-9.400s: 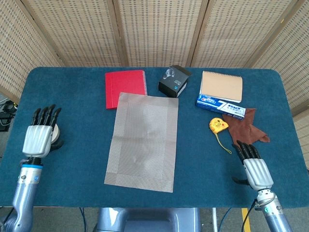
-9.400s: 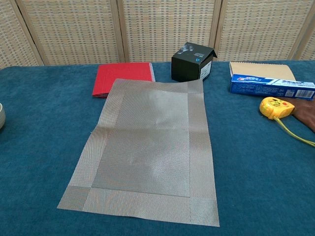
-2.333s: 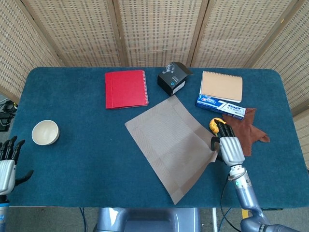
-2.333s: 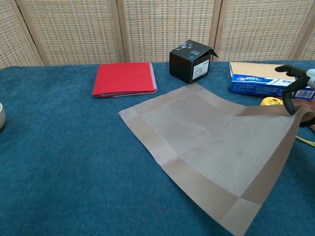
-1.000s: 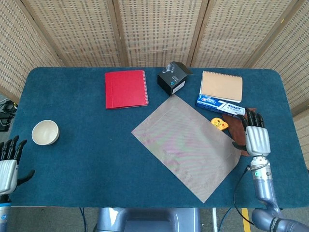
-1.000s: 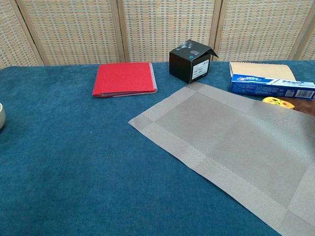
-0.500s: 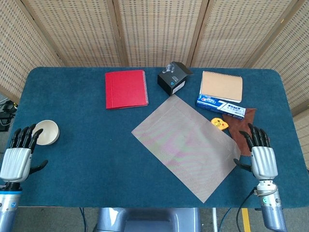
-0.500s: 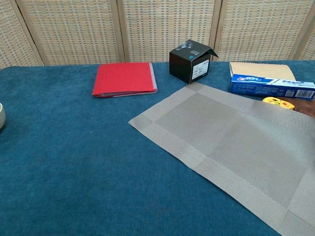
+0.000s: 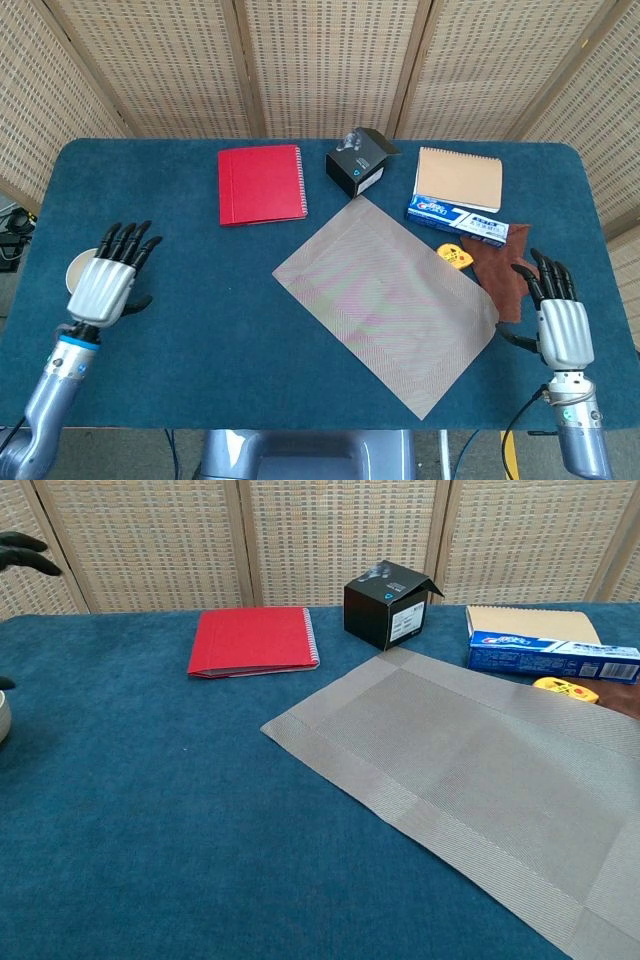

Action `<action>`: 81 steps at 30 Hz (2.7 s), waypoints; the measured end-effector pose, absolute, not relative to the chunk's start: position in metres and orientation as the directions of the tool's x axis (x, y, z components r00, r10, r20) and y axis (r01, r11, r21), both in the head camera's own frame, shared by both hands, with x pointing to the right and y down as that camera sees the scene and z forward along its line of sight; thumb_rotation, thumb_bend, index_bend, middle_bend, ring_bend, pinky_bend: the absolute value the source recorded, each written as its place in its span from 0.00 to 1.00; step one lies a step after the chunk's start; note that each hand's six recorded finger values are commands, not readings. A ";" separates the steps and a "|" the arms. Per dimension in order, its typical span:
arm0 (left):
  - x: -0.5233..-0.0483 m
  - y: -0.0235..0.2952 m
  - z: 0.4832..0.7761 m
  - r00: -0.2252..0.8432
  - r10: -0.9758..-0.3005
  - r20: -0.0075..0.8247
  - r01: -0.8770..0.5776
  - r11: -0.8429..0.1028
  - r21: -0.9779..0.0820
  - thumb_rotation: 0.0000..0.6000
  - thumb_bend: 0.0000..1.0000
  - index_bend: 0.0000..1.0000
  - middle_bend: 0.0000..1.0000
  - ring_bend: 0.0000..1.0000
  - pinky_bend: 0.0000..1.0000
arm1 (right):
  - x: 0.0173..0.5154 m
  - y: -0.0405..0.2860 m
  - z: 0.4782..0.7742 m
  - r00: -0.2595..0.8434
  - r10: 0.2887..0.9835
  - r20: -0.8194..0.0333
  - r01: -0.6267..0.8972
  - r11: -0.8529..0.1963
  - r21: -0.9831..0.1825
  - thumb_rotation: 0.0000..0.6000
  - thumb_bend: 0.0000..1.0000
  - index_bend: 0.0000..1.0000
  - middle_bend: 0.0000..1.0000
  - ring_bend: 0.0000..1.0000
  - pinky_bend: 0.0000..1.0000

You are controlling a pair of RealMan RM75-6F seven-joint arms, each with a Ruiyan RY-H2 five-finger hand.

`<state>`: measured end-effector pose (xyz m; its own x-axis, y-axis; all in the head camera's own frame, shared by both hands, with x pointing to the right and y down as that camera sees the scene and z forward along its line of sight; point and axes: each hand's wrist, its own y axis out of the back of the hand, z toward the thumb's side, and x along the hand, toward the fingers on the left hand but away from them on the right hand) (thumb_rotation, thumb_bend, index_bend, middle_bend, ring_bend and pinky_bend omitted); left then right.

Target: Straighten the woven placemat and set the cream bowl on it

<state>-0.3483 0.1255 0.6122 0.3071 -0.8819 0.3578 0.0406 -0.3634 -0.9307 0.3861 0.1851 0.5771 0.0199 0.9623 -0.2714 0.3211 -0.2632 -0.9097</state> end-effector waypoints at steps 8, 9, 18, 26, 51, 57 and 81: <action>-0.276 0.096 0.661 0.399 -0.810 0.431 0.114 -0.422 -0.899 1.00 0.07 0.15 0.00 0.00 0.00 | 0.389 0.184 0.569 0.019 0.961 -0.277 0.375 -0.263 -0.889 1.00 0.15 0.20 0.00 0.00 0.00; -0.269 0.094 0.666 0.403 -0.804 0.437 0.119 -0.427 -0.896 1.00 0.07 0.15 0.00 0.00 0.00 | 0.390 0.183 0.568 0.019 0.961 -0.277 0.379 -0.263 -0.887 1.00 0.15 0.20 0.00 0.00 0.00; -0.194 0.075 0.714 0.437 -0.754 0.491 0.202 -0.450 -0.870 1.00 0.08 0.15 0.00 0.00 0.00 | 0.397 0.177 0.559 0.010 0.964 -0.267 0.423 -0.246 -0.872 1.00 0.15 0.20 0.00 0.00 0.00; -0.160 0.080 0.737 0.442 -0.728 0.524 0.246 -0.464 -0.851 1.00 0.08 0.15 0.00 0.00 0.00 | 0.399 0.176 0.557 0.012 0.963 -0.270 0.446 -0.247 -0.860 1.00 0.15 0.20 0.00 0.00 0.00; -0.118 0.088 0.760 0.442 -0.732 0.519 0.295 -0.427 -0.855 1.00 0.28 0.21 0.00 0.00 0.00 | 0.404 0.172 0.555 0.007 0.959 -0.284 0.496 -0.250 -0.832 1.00 0.15 0.20 0.00 0.00 0.00; -0.112 0.088 0.762 0.441 -0.743 0.504 0.286 -0.416 -0.863 1.00 0.40 0.23 0.00 0.00 0.00 | 0.403 0.172 0.557 0.009 0.957 -0.289 0.500 -0.254 -0.828 1.00 0.15 0.20 0.00 0.00 0.00; -0.111 0.084 0.770 0.422 -0.761 0.494 0.287 -0.404 -0.868 1.00 0.42 0.49 0.00 0.00 0.00 | 0.401 0.172 0.556 0.017 0.956 -0.292 0.519 -0.258 -0.815 1.00 0.15 0.21 0.00 0.00 0.00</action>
<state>-0.1109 0.0841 0.7700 0.4218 -0.7606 0.4935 0.2867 -0.4045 -0.8684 0.4015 0.1721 0.5556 0.0169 0.9562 -0.2924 0.5191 -0.2583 -0.8148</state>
